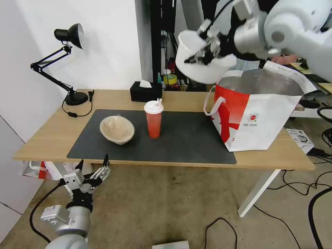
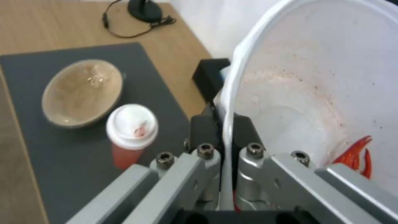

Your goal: Pick up the trash from the table and place it into the takeout bag.

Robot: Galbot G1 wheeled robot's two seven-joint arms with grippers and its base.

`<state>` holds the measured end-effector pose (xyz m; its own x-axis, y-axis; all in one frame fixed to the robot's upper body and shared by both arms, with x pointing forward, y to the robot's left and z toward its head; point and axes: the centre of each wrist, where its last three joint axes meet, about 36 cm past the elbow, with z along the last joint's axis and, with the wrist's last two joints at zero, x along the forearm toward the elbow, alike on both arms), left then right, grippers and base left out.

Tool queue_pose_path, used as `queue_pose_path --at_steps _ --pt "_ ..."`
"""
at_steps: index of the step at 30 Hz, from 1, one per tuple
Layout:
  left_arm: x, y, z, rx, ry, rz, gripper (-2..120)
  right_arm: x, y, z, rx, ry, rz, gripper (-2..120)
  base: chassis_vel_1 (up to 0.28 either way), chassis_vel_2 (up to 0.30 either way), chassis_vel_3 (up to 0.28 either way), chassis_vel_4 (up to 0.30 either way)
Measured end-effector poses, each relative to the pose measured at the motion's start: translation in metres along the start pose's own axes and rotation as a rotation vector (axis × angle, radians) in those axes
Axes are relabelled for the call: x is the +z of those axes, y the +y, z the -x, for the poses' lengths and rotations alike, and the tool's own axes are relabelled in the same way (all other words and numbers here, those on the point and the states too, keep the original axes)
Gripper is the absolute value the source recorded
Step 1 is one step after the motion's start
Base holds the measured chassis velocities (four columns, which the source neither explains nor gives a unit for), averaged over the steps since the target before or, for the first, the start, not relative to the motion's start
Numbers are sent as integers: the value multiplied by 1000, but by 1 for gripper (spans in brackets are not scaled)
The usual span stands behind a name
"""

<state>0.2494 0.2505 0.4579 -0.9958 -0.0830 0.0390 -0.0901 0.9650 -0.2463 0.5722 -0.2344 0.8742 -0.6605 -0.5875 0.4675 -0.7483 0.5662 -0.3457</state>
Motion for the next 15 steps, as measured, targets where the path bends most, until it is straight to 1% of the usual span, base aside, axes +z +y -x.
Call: queue_pose_path --at_steps 3,4,7,10,13,15 --pt "-2 0 -1 2 -2 2 100 3 -10 -4 24 3 16 0 0 0 0 0" --pt "-2 0 -1 2 -2 2 100 3 -10 -4 24 3 16 0 0 0 0 0" --pt "-4 1 -2 3 -4 8 100 14 -18 -7 44 11 39 0 0 0 0 0" --pt "-4 1 -3 4 -4 9 100 19 -21 -8 50 13 49 0 0 0 0 0" --pt "-4 0 -4 5 -1 9 100 36 -24 -13 59 19 72 0 0 0 0 0" --pt "-4 0 -4 6 0 9 100 38 -24 -13 61 20 74 0 0 0 0 0"
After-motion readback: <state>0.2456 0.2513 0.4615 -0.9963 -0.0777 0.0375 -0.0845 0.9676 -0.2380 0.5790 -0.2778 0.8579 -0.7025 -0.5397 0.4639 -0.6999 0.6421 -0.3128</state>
